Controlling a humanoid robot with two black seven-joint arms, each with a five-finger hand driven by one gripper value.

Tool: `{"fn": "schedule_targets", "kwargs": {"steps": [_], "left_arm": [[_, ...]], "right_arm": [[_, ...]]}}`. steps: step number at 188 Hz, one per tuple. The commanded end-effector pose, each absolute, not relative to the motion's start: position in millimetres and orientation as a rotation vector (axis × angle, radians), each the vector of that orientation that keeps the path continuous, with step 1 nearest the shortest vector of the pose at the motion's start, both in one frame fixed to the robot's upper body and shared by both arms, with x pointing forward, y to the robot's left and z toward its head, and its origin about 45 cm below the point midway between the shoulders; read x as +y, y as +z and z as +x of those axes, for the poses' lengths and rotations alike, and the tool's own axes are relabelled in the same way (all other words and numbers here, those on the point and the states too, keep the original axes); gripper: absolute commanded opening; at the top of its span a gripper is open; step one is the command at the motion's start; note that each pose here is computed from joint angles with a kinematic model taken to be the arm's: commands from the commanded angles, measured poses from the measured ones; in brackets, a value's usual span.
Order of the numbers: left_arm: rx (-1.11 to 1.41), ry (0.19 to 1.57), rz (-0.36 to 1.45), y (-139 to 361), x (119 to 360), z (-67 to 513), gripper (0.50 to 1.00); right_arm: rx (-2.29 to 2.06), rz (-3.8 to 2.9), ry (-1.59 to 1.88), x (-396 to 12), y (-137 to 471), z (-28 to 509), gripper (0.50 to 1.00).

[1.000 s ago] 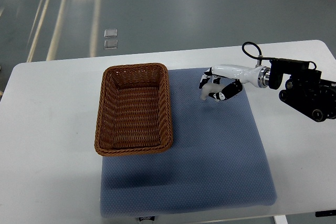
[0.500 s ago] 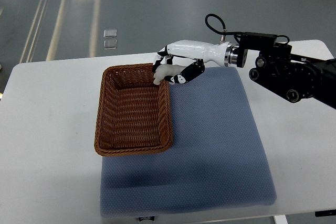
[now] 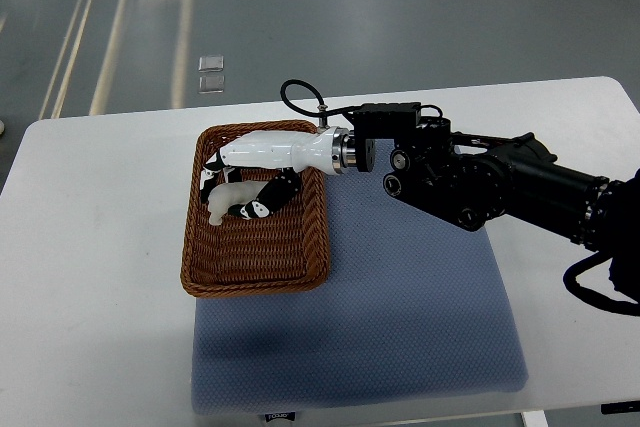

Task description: Place white bear in brown basket with right hand

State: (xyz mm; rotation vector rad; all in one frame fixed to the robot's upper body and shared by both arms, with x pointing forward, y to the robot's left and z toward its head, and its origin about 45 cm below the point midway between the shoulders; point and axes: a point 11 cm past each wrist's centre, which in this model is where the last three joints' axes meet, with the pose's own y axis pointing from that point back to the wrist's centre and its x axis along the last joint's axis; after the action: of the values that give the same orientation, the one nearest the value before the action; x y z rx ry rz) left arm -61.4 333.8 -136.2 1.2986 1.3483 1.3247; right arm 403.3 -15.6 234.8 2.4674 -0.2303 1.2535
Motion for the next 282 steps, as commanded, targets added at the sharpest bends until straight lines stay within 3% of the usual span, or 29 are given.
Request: {"fn": "schedule_targets", "kwargs": {"steps": [1,50,72,112,216,282], "left_arm": [[1.348,1.325,1.299,-136,334,-61,1.000],[1.348,1.325,1.299,-136,334,-61,1.000],[1.348,1.325,1.299,-136,334,-61,1.000],[1.348,1.325,1.299,-136,334,-61,1.000],[1.348,1.325,1.299,-136,334,-61,1.000],[1.348,1.325,1.299,-136,334,-61,1.000]], "right_arm": [[-0.270,2.455,1.222,-18,233,407,0.921],[-0.431,2.494,1.194,-24,241,419,0.921],[-0.709,2.662,0.989,-32,264,435,0.921],[-1.178,2.719,0.435,-104,253,464,0.926],[-1.708,2.590,-0.647,-214,192,461,0.928],[-1.738,2.578,-0.822,-218,171,448,0.928]]}}
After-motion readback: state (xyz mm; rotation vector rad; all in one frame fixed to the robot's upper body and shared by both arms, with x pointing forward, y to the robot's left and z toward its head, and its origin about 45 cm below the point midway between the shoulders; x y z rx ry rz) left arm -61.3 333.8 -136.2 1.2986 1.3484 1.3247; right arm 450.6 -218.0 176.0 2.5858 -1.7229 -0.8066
